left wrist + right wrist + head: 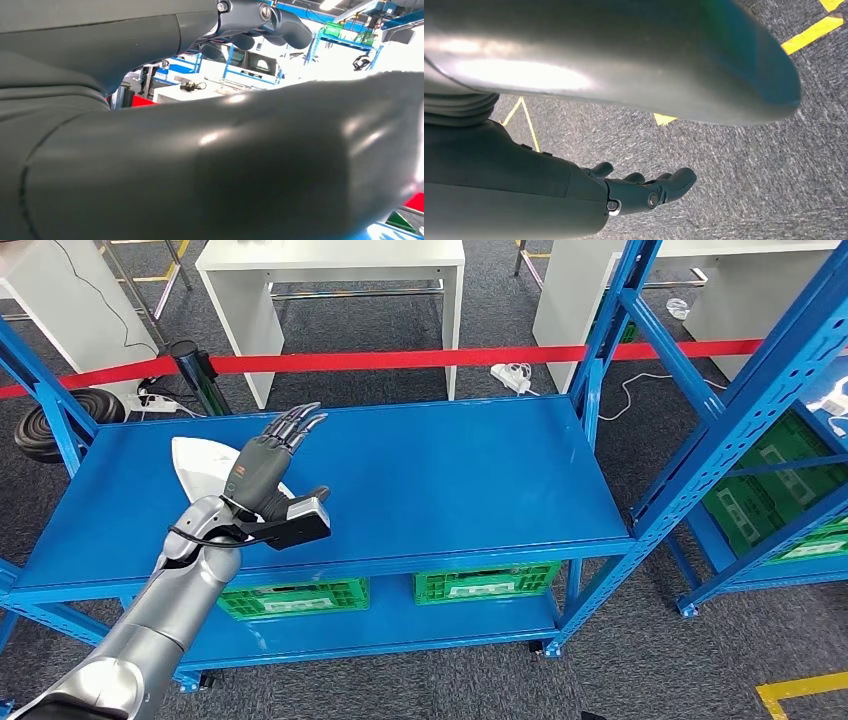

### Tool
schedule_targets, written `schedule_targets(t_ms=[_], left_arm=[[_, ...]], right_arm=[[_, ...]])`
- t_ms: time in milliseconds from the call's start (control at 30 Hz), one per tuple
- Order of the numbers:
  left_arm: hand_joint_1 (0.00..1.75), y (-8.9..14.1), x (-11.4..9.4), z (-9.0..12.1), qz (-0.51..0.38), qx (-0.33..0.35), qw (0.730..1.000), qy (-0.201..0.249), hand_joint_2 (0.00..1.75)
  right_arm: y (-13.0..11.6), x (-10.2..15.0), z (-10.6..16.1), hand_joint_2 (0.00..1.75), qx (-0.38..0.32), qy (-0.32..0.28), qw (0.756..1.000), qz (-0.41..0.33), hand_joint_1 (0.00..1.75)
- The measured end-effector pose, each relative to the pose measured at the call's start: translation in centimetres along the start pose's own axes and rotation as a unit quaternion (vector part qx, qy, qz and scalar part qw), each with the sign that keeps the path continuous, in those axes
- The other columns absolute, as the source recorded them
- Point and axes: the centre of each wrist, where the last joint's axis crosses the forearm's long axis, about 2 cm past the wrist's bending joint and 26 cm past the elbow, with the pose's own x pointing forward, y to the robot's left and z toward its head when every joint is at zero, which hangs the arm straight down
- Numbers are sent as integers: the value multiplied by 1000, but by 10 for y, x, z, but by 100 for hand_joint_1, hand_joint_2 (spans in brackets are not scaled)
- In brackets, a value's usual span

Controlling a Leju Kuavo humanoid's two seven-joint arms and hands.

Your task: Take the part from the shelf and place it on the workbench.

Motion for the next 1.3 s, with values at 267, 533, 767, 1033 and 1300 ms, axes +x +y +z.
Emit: schedule_targets(t_ms=[267, 533, 767, 1033, 1300], left_arm=[[0, 0, 0, 0, 0, 0, 1000, 0, 0], [0, 0, 0, 0, 0, 0, 1000, 0, 0], [0, 0, 0, 0, 0, 0, 1000, 0, 0], [0, 0, 0, 1, 0, 0, 1000, 0, 0], [0, 0, -1, 1, 0, 0, 1000, 0, 44]], right_arm=[[0, 0, 0, 0, 0, 0, 1000, 0, 0], [0, 0, 0, 0, 0, 0, 1000, 0, 0], [0, 0, 0, 0, 0, 0, 1000, 0, 0], [0, 0, 0, 0, 0, 0, 1000, 0, 0], [0, 0, 0, 0, 0, 0, 1000, 0, 0]])
